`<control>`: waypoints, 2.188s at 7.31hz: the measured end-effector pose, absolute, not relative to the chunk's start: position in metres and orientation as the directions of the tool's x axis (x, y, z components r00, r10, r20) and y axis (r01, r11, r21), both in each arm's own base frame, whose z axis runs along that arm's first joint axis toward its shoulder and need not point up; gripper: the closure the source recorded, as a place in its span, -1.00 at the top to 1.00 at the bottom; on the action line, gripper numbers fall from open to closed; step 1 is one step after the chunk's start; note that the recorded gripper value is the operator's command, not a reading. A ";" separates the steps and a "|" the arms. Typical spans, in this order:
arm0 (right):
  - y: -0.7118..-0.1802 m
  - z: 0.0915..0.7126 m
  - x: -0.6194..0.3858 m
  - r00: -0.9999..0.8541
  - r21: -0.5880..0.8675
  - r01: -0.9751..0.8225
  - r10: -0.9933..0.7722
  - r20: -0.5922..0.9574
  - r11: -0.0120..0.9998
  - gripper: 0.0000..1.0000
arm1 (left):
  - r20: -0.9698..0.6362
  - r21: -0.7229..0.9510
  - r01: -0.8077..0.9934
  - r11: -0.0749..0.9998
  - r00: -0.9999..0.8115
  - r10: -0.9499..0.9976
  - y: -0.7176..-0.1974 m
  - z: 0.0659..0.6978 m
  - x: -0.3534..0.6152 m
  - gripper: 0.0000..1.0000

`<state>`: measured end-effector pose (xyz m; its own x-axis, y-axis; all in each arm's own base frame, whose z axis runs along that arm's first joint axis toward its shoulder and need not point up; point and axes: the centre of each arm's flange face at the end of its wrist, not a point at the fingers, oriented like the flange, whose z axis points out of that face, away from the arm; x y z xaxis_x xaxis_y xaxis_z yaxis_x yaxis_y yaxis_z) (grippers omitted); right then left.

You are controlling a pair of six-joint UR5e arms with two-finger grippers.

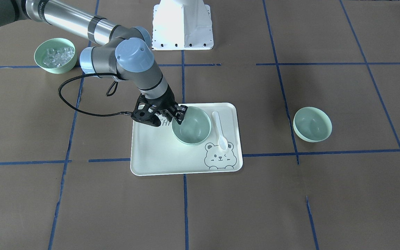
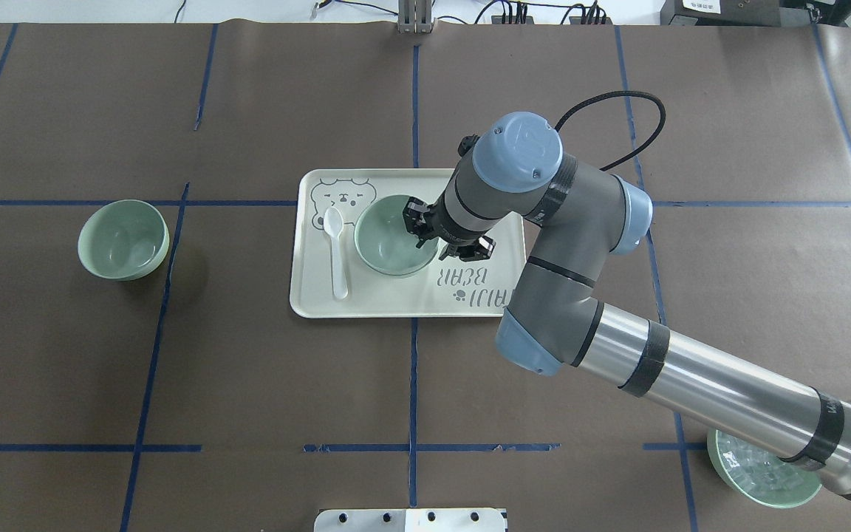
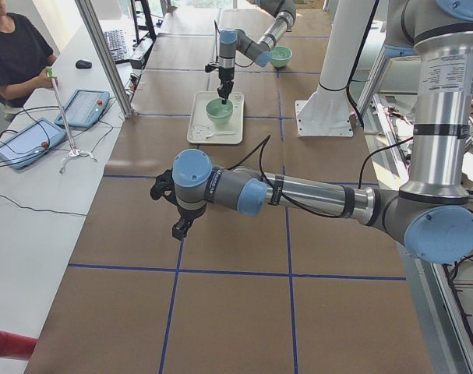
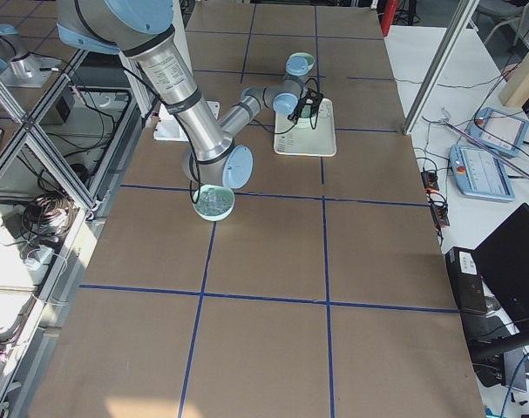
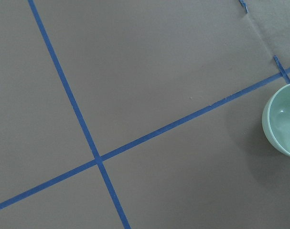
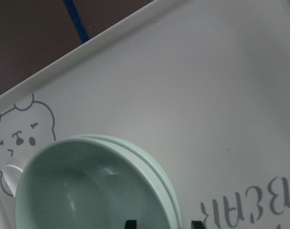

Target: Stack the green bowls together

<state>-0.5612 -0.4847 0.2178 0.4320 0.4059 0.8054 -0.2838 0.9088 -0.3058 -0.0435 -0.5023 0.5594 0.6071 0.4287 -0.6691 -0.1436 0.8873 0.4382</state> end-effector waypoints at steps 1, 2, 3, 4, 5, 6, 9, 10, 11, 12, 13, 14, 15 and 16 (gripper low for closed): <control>-0.486 0.214 -0.560 0.424 -0.305 -0.287 0.406 0.809 0.908 1.00 | -0.679 0.427 -0.133 0.894 0.606 0.414 -0.504 0.558 -0.038 1.00; -0.490 0.209 -0.555 0.413 -0.303 -0.290 0.404 0.816 0.908 1.00 | -0.704 0.397 -0.102 0.912 0.603 0.374 -0.507 0.555 -0.021 1.00; -0.497 0.204 -0.542 0.399 -0.302 -0.298 0.406 0.822 0.905 1.00 | -0.748 0.336 -0.056 0.940 0.591 0.302 -0.511 0.549 0.016 1.00; -0.504 0.207 -0.521 0.386 -0.307 -0.305 0.412 0.825 0.901 1.00 | -0.786 0.266 -0.023 0.964 0.573 0.230 -0.511 0.542 0.067 1.00; -0.506 0.227 -0.492 0.384 -0.314 -0.309 0.421 0.822 0.897 1.00 | -0.803 0.208 -0.004 0.978 0.570 0.173 -0.512 0.537 0.118 0.96; -0.503 0.254 -0.465 0.395 -0.303 -0.310 0.412 0.821 0.901 1.00 | -0.805 0.167 0.012 0.986 0.578 0.130 -0.519 0.536 0.161 0.95; -0.493 0.297 -0.435 0.435 -0.268 -0.298 0.381 0.816 0.916 1.00 | -0.801 0.117 -0.019 0.993 0.589 0.105 -0.532 0.539 0.234 0.76; -0.493 0.298 -0.434 0.437 -0.267 -0.297 0.379 0.816 0.917 1.00 | -0.796 0.114 -0.034 0.993 0.595 0.112 -0.530 0.540 0.251 0.36; -0.493 0.299 -0.434 0.438 -0.267 -0.297 0.379 0.815 0.917 1.00 | -0.786 0.115 -0.042 0.992 0.607 0.117 -0.527 0.543 0.262 -0.99; -0.493 0.299 -0.434 0.438 -0.267 -0.296 0.379 0.815 0.917 1.00 | -0.781 0.114 -0.051 0.992 0.613 0.121 -0.524 0.546 0.269 -1.00; -0.492 0.299 -0.434 0.438 -0.267 -0.296 0.378 0.816 0.917 1.00 | -0.779 0.112 -0.055 0.992 0.615 0.122 -0.523 0.547 0.273 -1.00; -0.493 0.299 -0.433 0.437 -0.267 -0.296 0.379 0.816 0.917 1.00 | -0.778 0.110 -0.056 0.992 0.616 0.121 -0.523 0.547 0.274 -1.00; -0.494 0.299 -0.430 0.435 -0.269 -0.297 0.381 0.816 0.916 1.00 | -0.780 0.111 -0.056 0.992 0.614 0.122 -0.523 0.545 0.275 -1.00; -0.499 0.304 -0.418 0.434 -0.275 -0.297 0.386 0.814 0.914 1.00 | -0.787 0.127 -0.057 0.990 0.602 0.135 -0.523 0.532 0.275 -1.00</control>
